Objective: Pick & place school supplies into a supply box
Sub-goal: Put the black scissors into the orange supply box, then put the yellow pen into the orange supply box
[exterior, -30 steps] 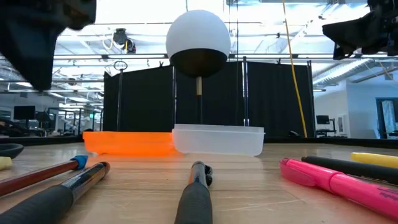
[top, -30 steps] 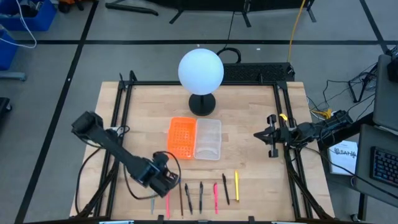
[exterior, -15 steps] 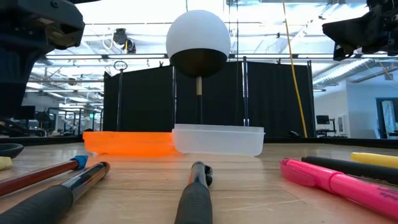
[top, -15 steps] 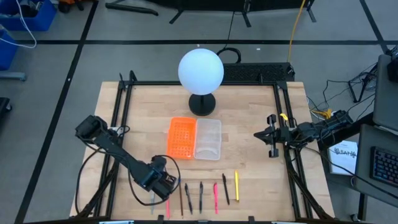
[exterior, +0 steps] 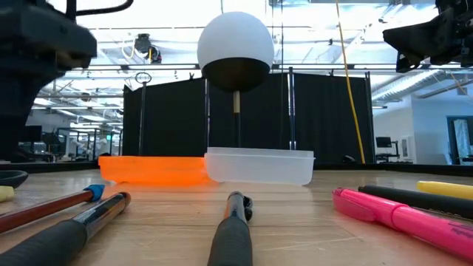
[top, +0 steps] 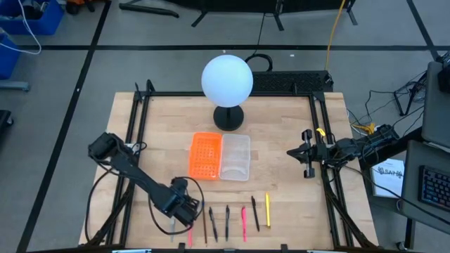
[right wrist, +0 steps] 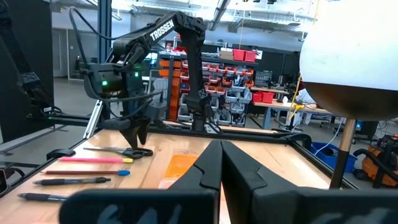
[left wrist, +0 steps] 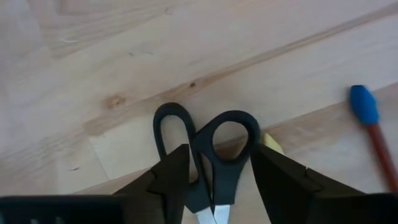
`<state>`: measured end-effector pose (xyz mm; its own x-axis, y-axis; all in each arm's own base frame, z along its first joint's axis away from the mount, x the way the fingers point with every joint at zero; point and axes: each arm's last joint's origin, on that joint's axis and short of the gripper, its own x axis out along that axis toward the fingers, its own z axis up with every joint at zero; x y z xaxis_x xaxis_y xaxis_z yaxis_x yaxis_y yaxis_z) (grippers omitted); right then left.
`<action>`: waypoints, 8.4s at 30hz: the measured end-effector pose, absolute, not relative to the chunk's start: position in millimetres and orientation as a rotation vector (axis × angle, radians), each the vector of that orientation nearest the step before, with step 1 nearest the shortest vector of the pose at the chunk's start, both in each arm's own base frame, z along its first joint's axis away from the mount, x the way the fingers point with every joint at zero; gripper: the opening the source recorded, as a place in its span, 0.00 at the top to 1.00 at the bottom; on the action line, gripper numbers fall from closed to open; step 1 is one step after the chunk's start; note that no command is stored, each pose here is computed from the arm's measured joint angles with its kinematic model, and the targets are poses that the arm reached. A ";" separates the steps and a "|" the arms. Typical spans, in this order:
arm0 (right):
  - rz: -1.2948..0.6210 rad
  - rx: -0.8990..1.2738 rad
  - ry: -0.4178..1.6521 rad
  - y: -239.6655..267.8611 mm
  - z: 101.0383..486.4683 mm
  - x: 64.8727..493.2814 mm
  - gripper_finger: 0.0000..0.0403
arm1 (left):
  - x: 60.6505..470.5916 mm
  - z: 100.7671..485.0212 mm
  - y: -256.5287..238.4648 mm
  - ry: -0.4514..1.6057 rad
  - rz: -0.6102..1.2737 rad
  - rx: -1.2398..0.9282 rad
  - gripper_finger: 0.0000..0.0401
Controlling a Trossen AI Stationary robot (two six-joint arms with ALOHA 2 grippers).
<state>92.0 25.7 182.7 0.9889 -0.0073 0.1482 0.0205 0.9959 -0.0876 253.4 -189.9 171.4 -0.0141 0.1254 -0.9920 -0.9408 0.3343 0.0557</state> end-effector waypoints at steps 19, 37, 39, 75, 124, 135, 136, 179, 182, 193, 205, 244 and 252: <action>-0.016 -0.108 -0.148 25.7 182.8 92.0 1.00 | 265.1 127.7 -196.8 1.402 1.065 -0.801 0.70; -0.016 -0.108 -0.149 25.7 182.7 92.0 1.00 | 253.0 158.2 -177.1 1.299 1.125 -0.650 0.85; -0.016 -0.107 -0.149 25.7 182.9 92.0 1.00 | 251.2 177.4 -173.6 1.245 1.107 -0.676 0.85; -0.013 -0.128 -0.099 25.9 177.8 92.6 1.00 | 446.3 217.4 47.2 0.904 0.629 -0.912 0.85; -0.014 -0.161 -0.086 26.2 176.8 93.4 1.00 | 456.9 163.9 50.3 1.031 0.764 -0.800 0.81; -0.013 -0.159 -0.089 26.2 176.9 93.4 1.00 | 454.7 178.0 44.2 1.037 0.691 -0.781 0.57; -0.013 -0.159 -0.090 26.2 177.1 93.4 1.00 | 453.5 182.3 43.6 1.045 0.664 -0.771 0.56; -0.037 -0.289 -0.179 25.7 186.3 92.1 1.00 | 130.3 201.0 12.8 0.189 0.033 0.180 0.99; -0.042 -0.312 -0.183 25.6 186.7 92.0 1.00 | 127.9 185.8 12.2 0.177 -0.001 0.173 1.00; -0.038 -0.256 -0.175 25.6 185.9 92.2 1.00 | 125.1 162.0 11.3 0.089 -0.019 0.301 0.98; -0.140 -0.043 -0.015 32.0 202.4 117.0 1.00 | 125.3 165.9 13.7 0.063 0.069 0.237 0.92; -0.879 1.032 0.986 251.6 223.4 274.7 0.97 | 125.1 180.6 14.1 -0.089 0.100 0.162 0.92; -1.014 1.008 1.123 233.6 196.9 271.3 0.71 | 125.1 180.2 14.1 -0.085 0.099 0.162 0.92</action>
